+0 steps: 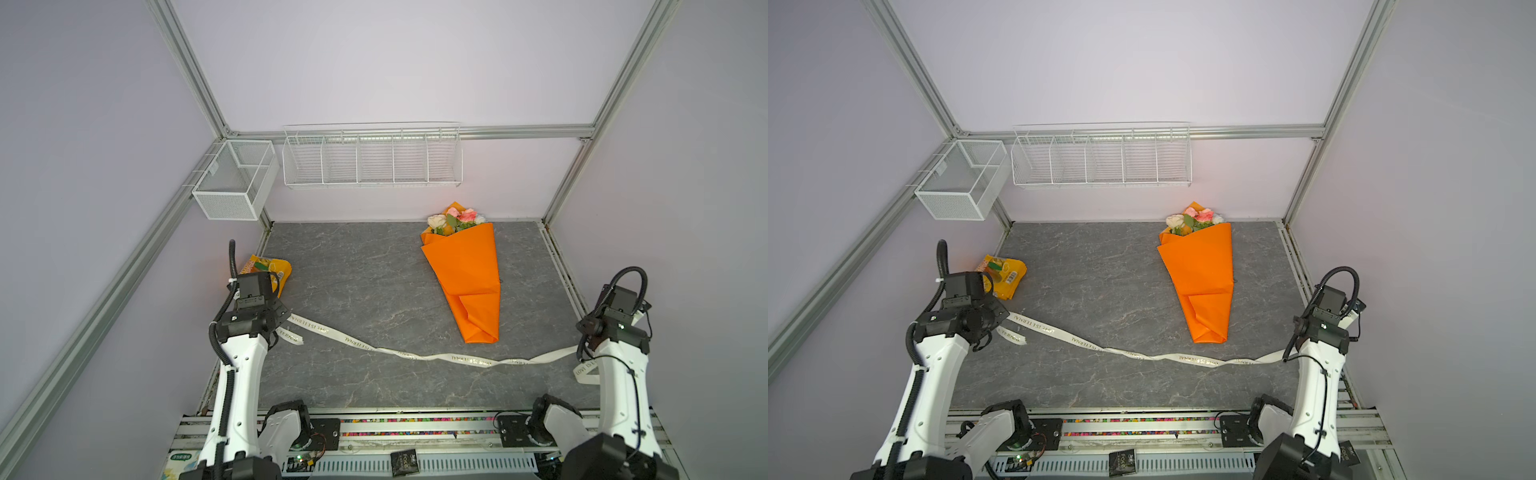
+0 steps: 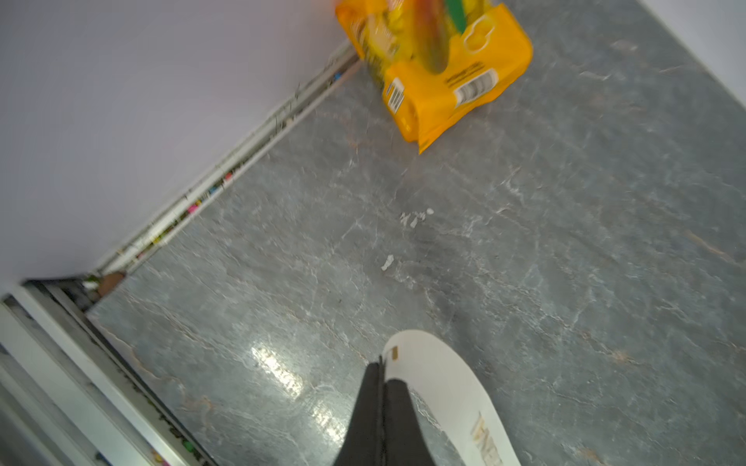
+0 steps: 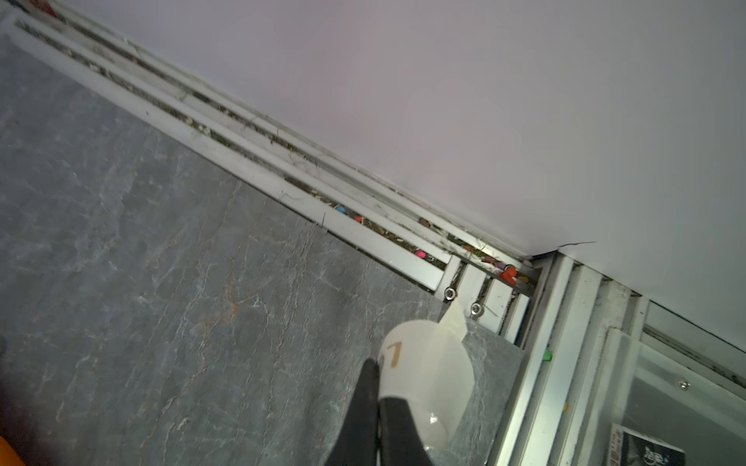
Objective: Tie the bouquet of fake flowers
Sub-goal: 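Lay the ribbon under the cone with both grippers, spreading its ends apart, then release the ribbon ends and move both grippers to the cone's upper sides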
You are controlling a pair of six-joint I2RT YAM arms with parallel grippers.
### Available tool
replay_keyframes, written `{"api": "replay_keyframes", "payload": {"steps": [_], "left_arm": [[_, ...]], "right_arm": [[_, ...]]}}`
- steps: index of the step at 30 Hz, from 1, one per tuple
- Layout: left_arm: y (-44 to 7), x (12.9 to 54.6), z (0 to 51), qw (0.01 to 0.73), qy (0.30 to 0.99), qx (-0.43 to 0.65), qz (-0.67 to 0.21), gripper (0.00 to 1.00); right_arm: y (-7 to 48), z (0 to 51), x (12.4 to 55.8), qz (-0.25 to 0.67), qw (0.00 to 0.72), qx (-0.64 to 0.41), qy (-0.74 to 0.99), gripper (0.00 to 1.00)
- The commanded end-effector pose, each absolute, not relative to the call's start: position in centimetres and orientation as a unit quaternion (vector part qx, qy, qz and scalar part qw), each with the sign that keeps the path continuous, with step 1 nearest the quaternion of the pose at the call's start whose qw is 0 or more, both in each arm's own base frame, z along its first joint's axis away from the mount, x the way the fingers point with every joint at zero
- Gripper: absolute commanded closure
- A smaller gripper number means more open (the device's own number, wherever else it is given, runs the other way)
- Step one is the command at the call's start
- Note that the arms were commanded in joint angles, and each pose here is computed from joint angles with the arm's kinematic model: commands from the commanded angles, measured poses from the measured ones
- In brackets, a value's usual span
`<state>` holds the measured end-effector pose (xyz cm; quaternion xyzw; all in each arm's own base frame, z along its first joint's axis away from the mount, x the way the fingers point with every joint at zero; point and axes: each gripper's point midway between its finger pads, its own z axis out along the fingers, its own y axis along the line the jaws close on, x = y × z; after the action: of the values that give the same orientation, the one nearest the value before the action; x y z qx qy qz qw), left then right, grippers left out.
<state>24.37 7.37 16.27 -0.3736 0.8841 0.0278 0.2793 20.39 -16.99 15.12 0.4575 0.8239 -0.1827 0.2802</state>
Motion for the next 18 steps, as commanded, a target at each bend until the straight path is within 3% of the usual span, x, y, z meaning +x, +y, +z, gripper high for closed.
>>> {"api": "replay_keyframes", "payload": {"steps": [1, 6, 10, 13, 15, 17, 18], "left_arm": [[9.1, 25.1, 15.0, 0.292, 0.856, -0.427, 0.002, 1.0], [14.6, 24.1, 13.1, 0.276, 0.829, -0.481, 0.069, 1.0], [17.8, 23.7, 12.0, 0.26, 0.793, -0.546, 0.071, 1.0], [18.9, 24.4, 11.4, 0.25, 0.796, -0.546, 0.079, 0.98], [19.1, 24.1, 11.0, 0.22, 0.799, -0.552, 0.091, 0.33], [19.0, 24.6, 11.1, 0.21, 0.812, -0.538, 0.083, 0.05], [18.9, 24.7, 11.5, 0.209, 0.815, -0.535, 0.083, 0.0]], "right_arm": [[-16.2, 13.8, 23.3, -0.168, 0.279, 0.417, 0.848, 0.93], [-13.9, 12.3, 25.9, -0.22, 0.248, 0.321, 0.887, 0.9], [-13.2, 11.4, 26.8, -0.237, 0.223, 0.295, 0.898, 0.87], [-12.8, 10.6, 27.2, -0.234, 0.211, 0.292, 0.903, 0.74], [-12.5, 10.6, 27.5, -0.224, 0.205, 0.288, 0.908, 0.62], [-11.5, 11.6, 28.7, -0.188, 0.216, 0.27, 0.919, 0.53], [-11.1, 12.3, 29.0, -0.174, 0.222, 0.268, 0.921, 0.51]]}}
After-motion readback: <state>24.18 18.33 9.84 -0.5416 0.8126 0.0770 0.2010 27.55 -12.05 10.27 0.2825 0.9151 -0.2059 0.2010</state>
